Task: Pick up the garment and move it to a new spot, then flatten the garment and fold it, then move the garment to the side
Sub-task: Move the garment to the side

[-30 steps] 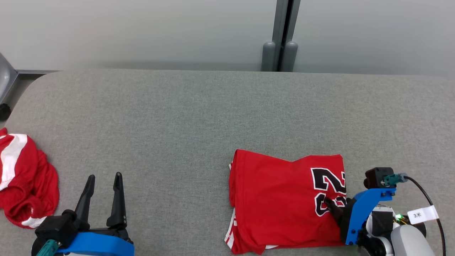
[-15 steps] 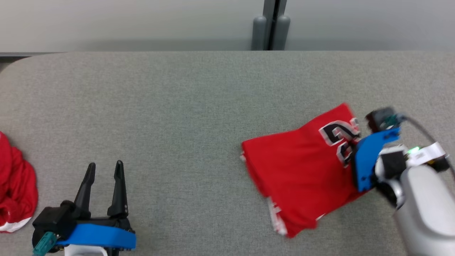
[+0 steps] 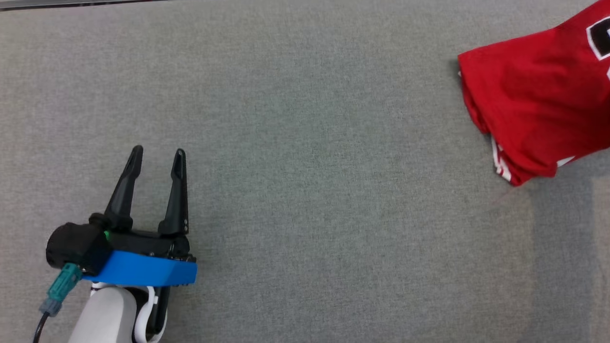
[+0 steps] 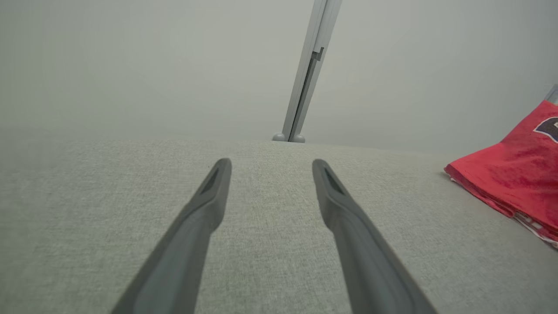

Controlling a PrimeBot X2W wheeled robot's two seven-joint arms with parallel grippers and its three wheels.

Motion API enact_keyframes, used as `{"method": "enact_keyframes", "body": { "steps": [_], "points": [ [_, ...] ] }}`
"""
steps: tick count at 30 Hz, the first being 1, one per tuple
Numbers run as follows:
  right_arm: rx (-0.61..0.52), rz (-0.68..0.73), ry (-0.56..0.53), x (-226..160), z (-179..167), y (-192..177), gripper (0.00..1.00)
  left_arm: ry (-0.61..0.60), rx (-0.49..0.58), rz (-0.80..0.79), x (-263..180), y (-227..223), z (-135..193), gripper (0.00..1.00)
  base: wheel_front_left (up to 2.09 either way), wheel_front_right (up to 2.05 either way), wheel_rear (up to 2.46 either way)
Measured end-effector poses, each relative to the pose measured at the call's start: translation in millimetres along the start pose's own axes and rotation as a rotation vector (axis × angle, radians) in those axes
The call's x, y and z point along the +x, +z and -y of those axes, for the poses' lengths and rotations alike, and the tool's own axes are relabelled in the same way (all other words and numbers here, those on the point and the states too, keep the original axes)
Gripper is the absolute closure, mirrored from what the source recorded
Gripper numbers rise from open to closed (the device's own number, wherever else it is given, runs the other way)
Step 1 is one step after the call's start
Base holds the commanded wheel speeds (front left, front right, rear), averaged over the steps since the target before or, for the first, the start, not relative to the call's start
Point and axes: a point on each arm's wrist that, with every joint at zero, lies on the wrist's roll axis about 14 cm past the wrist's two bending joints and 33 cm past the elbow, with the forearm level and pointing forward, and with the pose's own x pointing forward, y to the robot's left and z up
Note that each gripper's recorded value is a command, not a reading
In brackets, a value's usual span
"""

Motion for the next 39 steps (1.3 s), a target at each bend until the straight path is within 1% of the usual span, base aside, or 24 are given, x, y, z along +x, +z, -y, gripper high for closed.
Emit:
{"method": "enact_keyframes", "body": {
  "steps": [5, 11, 18, 23, 24, 25, 28, 34, 36, 39],
  "points": [
    [0.01, 0.014, -0.067, 13.1, 27.0, -5.3, 1.0, -0.047, 0.013, -0.018, 18.5, -12.6, 4.6, 0.0, 0.0, 0.0, 0.0],
    [-0.04, 0.045, -0.113, 16.9, 40.2, -6.1, 1.0, -0.077, 0.02, -0.024, 28.8, -18.3, 8.2, 0.0, 0.0, 0.0, 0.0],
    [-0.055, 0.052, -0.157, 22.4, 54.8, -8.5, 1.0, -0.088, 0.027, -0.007, 34.8, -13.5, 9.0, 0.0, 0.0, 0.0, 0.0],
    [-0.065, 0.056, -0.181, 26.1, 61.2, -9.6, 1.0, -0.074, 0.028, -0.004, 33.2, -12.0, 4.0, 0.0, 0.0, 0.0, 0.0],
    [-0.07, 0.063, -0.185, 26.5, 61.9, -8.4, 0.79, -0.07, 0.028, -0.003, 32.6, -11.2, 3.1, 0.0, 0.0, 0.0, 0.0],
    [-0.066, 0.072, -0.186, 26.7, 61.8, -7.3, 0.0, -0.068, 0.029, -0.001, 32.0, -10.1, 2.3, 0.0, 0.0, 0.0, 0.0],
    [-0.078, 0.112, -0.188, 25.5, 60.4, 1.0, 0.0, -0.061, 0.028, 0.009, 30.5, -5.8, 2.1, 0.0, 0.0, 0.0, 0.0],
    [-0.09, 0.191, -0.159, 18.9, 45.7, 19.5, 0.0, -0.05, 0.029, 0.033, 25.5, 5.9, 3.0, 0.0, 0.0, 0.0, 0.0],
    [-0.1, 0.21, -0.141, 15.3, 38.3, 23.4, 0.0, -0.044, 0.031, 0.04, 21.4, 10.3, 3.4, 0.0, 0.0, 0.0, 0.0],
    [-0.082, 0.273, -0.099, 6.2, 21.4, 34.5, 0.0, -0.031, 0.039, 0.058, 13.6, 20.6, 2.3, 0.0, 0.0, 0.0, 0.0]
  ]
}}
